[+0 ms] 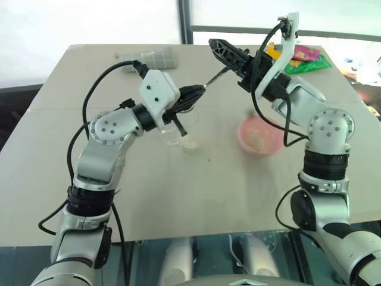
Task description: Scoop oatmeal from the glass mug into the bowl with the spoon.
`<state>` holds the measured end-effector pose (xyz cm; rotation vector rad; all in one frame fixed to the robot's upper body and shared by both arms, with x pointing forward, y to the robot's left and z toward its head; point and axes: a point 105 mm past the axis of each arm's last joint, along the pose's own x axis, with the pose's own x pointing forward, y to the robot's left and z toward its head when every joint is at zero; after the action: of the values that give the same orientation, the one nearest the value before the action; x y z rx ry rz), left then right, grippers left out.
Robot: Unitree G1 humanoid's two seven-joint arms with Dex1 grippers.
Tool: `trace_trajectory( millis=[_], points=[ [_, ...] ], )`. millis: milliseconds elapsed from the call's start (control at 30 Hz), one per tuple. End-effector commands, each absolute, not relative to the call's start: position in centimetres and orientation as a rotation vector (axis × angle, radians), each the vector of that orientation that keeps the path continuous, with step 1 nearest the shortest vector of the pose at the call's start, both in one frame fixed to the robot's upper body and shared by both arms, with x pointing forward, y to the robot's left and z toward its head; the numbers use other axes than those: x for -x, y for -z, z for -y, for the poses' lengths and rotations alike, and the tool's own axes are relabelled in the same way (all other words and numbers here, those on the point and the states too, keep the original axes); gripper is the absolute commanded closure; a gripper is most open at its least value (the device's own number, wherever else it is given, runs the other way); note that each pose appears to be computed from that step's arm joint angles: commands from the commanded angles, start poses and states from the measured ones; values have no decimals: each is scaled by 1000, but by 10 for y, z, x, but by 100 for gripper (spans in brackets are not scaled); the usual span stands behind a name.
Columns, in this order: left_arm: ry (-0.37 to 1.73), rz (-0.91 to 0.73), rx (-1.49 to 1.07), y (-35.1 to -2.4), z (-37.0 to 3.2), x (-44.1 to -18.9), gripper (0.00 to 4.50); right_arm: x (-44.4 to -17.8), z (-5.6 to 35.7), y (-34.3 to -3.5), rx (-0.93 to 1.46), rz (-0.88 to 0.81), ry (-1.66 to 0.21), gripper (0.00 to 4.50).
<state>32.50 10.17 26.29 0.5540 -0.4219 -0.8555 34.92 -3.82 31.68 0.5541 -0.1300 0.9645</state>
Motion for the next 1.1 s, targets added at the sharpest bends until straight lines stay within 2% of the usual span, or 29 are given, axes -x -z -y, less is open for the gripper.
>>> trace_trajectory(
  millis=[33, 133, 200, 333, 400, 433, 533, 733, 800, 900, 1000, 1100],
  points=[
    [844, 472, -587, -271, -103, -321, 450, -335, 40, -337, -542, 207, -1002, 205],
    [835, 472, -573, -271, -103, -322, 450, -333, 40, -335, -542, 198, -1001, 323],
    [836, 470, -580, -270, -103, -323, 450, -334, 41, -335, -544, 194, -997, 435],
    [827, 464, -568, -270, -105, -325, 450, -336, 44, -335, -547, 191, -983, 435],
    [809, 477, -553, -273, -107, -326, 383, -337, 47, -336, -565, 192, -970, 450],
    [805, 492, -539, -276, -107, -325, 368, -338, 48, -337, -571, 193, -965, 450],
    [790, 546, -468, -291, -109, -317, 226, -342, 58, -344, -607, 204, -936, 450],
    [561, 644, -277, -321, -155, -300, 226, -364, 119, -358, -751, 234, -755, 450],
    [446, 628, -257, -316, -180, -291, 226, -371, 148, -360, -835, 241, -668, 450],
    [345, 575, -248, -297, -199, -279, 226, -377, 177, -356, -921, 229, -578, 450],
    [339, 430, -263, -245, -204, -266, 226, -386, 203, -336, -980, 191, -448, 450],
    [374, 321, -244, -205, -203, -258, 226, -391, 211, -319, -977, 156, -379, 450]
  ],
)
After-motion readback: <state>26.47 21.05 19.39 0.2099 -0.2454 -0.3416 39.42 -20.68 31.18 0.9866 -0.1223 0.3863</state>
